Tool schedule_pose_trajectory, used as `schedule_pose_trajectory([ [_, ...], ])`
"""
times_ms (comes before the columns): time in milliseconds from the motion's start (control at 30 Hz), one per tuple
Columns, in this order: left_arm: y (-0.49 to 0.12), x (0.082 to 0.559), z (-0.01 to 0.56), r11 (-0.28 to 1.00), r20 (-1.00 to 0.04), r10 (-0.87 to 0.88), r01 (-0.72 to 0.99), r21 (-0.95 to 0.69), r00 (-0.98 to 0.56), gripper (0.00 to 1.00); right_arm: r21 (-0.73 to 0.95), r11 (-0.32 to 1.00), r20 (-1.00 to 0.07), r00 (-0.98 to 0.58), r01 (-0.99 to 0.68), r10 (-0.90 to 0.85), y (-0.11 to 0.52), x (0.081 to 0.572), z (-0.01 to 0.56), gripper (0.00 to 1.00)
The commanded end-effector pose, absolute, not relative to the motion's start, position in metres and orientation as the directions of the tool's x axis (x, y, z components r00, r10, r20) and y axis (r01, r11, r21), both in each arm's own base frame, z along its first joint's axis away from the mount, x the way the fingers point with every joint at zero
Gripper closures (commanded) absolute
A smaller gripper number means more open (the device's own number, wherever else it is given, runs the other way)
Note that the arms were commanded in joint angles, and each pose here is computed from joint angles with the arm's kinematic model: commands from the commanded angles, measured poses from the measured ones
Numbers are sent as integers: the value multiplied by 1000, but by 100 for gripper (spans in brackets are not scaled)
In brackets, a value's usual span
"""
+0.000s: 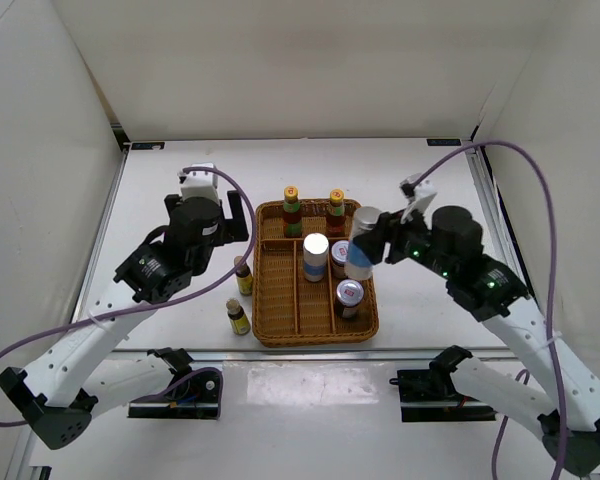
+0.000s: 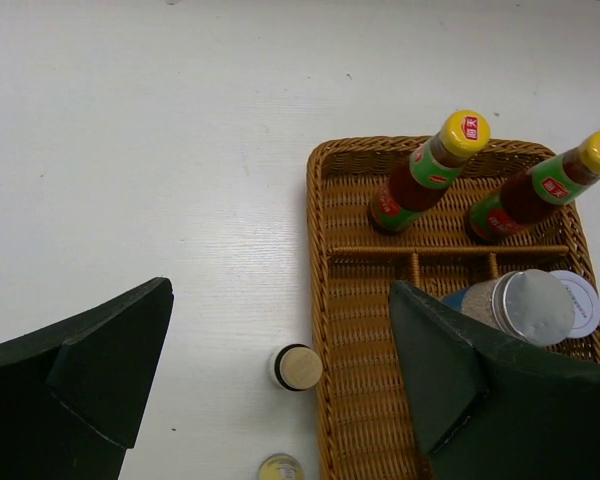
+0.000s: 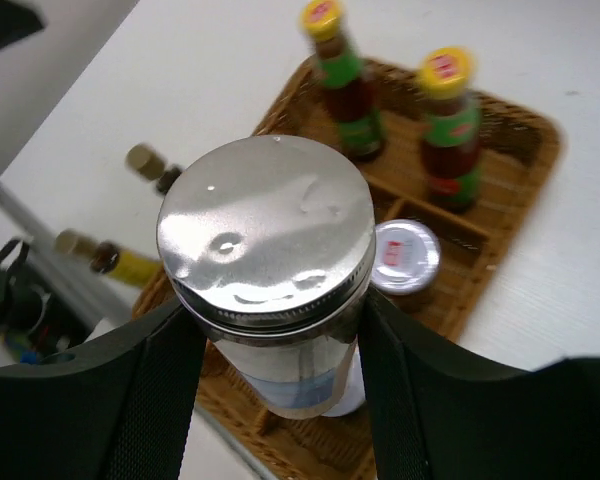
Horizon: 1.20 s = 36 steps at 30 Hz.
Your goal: Organize the condiment bottles
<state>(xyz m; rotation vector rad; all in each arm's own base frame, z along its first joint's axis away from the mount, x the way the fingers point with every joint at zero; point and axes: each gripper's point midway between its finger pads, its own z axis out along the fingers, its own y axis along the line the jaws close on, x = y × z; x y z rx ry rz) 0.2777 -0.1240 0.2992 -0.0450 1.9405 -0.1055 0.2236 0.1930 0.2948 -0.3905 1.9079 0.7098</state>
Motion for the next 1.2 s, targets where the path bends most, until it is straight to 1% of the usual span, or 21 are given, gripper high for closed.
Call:
schedule_pose_trajectory([
  [0, -109, 278, 300, 994, -933, -107, -34, -102, -343, 0, 306, 643, -930, -366, -702, 43, 244, 210, 306, 100],
  [67, -109, 278, 297, 995, -931, -102, -35, -96, -350, 0, 298, 602, -927, -375, -741, -2, 268, 195, 295, 100],
  [133, -102, 278, 296, 994, -932, -109, -53, -97, -347, 0, 244, 643, -943, -332, -726, -16, 276, 199, 293, 100],
  [167, -103, 276, 298, 993, -932, -115, -43, -107, -343, 0, 207, 627, -950, -308, -751, -56, 287, 191, 288, 100],
  [233, -99, 276, 300, 992, -934, -124, -53, -113, -335, 0, 170, 607, -962, -264, -776, -67, 303, 182, 291, 100],
  [267, -98, 276, 297, 993, -932, -119, -53, -107, -341, 0, 147, 631, -961, -260, -762, -90, 306, 185, 281, 100],
  [367, -96, 275, 298, 993, -934, -119, -52, -108, -337, 0, 118, 634, -964, -242, -765, -113, 318, 181, 270, 100],
  [400, -96, 275, 298, 993, -934, -119, -52, -108, -337, 0, 107, 648, -959, -251, -754, -134, 318, 184, 254, 100],
  [467, -95, 276, 298, 992, -933, -122, -53, -111, -339, 0, 119, 657, -967, -237, -744, -93, 322, 184, 253, 100],
  [500, -95, 275, 294, 993, -931, -117, -54, -105, -346, 0, 119, 674, -963, -250, -729, -100, 319, 186, 236, 100],
  [567, -95, 275, 294, 993, -931, -117, -54, -105, -346, 0, 134, 686, -970, -237, -715, -57, 320, 188, 235, 100],
  [867, -93, 276, 279, 996, -922, -90, -55, -75, -377, 0, 139, 736, -979, -201, -662, 3, 308, 194, 217, 100],
  [967, -93, 276, 279, 996, -922, -90, -55, -75, -377, 0, 188, 734, -973, -225, -653, 49, 310, 191, 214, 100],
  [1167, -93, 276, 279, 996, -922, -90, -55, -75, -377, 0, 188, 723, -969, -246, -664, 26, 319, 176, 199, 100],
])
